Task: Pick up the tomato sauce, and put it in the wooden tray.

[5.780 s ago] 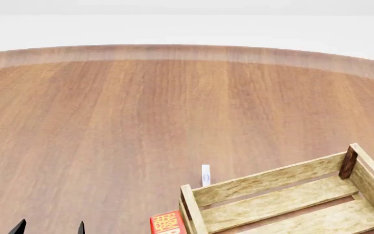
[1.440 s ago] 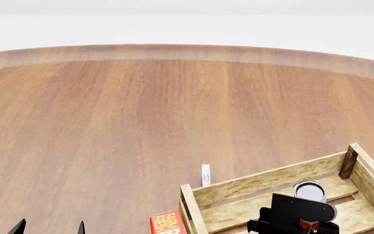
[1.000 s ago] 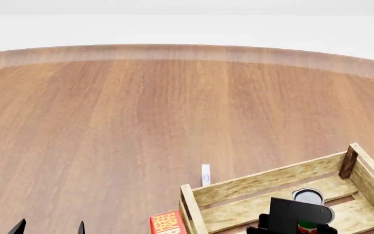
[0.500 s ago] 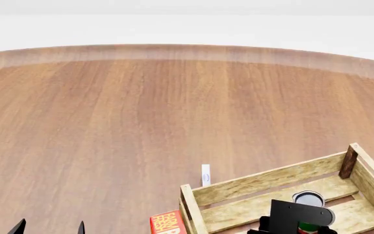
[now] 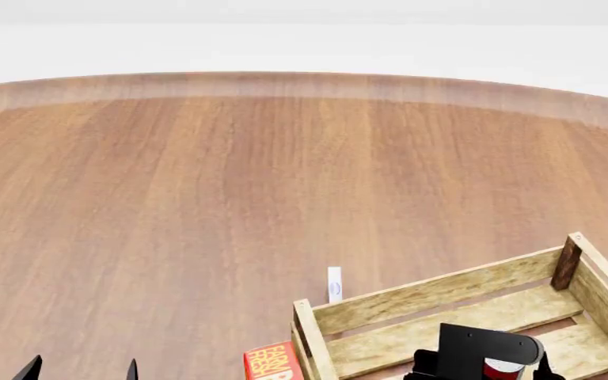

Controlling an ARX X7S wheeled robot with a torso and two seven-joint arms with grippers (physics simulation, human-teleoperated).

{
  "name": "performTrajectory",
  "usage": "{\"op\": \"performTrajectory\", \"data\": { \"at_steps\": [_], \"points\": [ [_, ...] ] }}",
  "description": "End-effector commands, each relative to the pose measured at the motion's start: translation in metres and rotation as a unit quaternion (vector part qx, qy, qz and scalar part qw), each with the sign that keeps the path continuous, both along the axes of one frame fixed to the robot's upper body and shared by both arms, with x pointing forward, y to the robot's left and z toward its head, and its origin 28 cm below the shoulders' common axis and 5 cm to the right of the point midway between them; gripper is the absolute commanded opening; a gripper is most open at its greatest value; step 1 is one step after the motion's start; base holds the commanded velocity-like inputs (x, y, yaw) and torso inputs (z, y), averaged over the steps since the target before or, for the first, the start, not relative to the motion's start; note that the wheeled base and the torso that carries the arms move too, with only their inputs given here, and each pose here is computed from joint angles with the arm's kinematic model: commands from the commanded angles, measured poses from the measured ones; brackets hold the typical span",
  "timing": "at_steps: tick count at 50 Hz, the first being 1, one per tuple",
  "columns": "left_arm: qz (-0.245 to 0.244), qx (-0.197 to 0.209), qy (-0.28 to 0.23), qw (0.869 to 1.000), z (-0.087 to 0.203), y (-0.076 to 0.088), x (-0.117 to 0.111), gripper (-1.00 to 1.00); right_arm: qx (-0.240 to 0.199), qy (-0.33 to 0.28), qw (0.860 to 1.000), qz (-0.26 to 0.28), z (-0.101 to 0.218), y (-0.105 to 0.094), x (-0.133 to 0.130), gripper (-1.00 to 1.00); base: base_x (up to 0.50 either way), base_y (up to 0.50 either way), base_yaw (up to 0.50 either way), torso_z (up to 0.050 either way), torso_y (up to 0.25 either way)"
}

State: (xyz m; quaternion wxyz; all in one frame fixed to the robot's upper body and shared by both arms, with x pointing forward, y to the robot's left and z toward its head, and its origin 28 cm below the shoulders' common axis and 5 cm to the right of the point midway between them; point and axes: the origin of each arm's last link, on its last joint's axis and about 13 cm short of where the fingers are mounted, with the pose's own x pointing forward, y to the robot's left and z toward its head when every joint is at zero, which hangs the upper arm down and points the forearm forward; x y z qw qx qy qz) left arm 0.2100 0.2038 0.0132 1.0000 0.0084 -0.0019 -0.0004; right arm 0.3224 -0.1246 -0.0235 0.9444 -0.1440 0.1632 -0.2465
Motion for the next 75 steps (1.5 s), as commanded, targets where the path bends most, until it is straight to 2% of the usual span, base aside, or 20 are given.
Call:
{"op": "performTrajectory", "data": {
  "at_steps": [1,23,47,63,70,75],
  "points": [
    [0.0,0.0,0.0,1.0,0.0,0.0,0.0,1.0,-0.003,0.002,1.0,0.001,0.0,0.0,0.0,1.0,0.0,0.0,0.0,0.0,0.0],
    [0.0,0.0,0.0,1.0,0.0,0.0,0.0,1.0,-0.001,-0.012,1.0,0.01,0.003,-0.001,0.003,1.0,0.0,0.0,0.0,0.0,0.0],
    [0.0,0.0,0.0,1.0,0.0,0.0,0.0,1.0,-0.001,-0.071,0.997,0.034,0.016,-0.001,0.011,1.0,0.0,0.0,0.0,0.0,0.0],
    [0.001,0.002,0.001,1.0,-0.001,0.0,0.0,1.0,0.004,-0.124,0.992,0.03,0.065,-0.006,0.002,1.0,0.0,0.0,0.0,0.0,0.0],
    [0.001,0.002,0.001,1.0,-0.001,-0.001,0.0,1.0,0.002,-0.171,0.985,0.033,0.084,-0.007,-0.01,1.0,0.0,0.0,0.0,0.0,0.0],
    [0.001,0.002,0.001,1.0,-0.001,0.0,0.0,1.0,-0.009,-0.219,0.975,0.043,0.096,-0.003,-0.025,1.0,0.0,0.0,0.0,0.0,0.0]
  ]
}}
